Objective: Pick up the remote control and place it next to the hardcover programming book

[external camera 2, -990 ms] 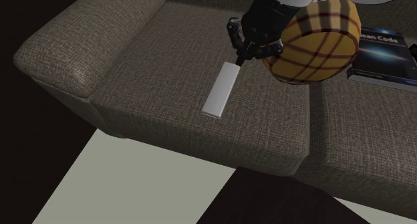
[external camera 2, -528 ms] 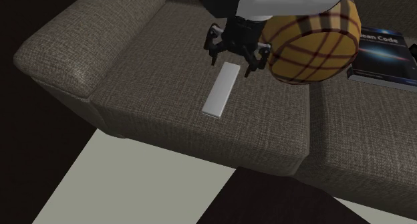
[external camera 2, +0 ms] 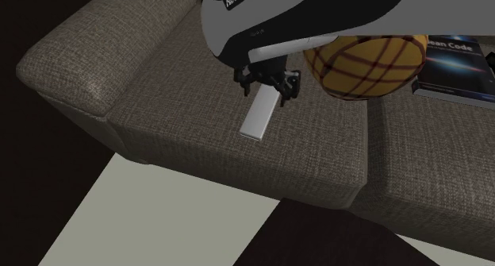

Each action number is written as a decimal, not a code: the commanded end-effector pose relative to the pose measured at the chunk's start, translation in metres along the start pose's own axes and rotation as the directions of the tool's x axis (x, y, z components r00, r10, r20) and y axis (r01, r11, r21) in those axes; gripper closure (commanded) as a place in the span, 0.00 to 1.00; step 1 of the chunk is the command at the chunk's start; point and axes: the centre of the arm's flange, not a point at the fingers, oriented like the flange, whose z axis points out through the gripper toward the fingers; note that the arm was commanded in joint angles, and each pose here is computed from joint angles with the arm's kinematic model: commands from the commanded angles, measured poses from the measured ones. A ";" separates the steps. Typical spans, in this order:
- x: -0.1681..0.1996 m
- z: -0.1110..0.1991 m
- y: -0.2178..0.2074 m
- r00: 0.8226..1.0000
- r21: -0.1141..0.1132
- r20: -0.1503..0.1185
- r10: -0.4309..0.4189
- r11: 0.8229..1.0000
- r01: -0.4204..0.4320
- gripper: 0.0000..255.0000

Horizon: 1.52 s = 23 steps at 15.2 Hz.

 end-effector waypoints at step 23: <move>0.000 0.003 0.000 1.000 -0.001 -0.001 0.000 1.000 0.000 1.00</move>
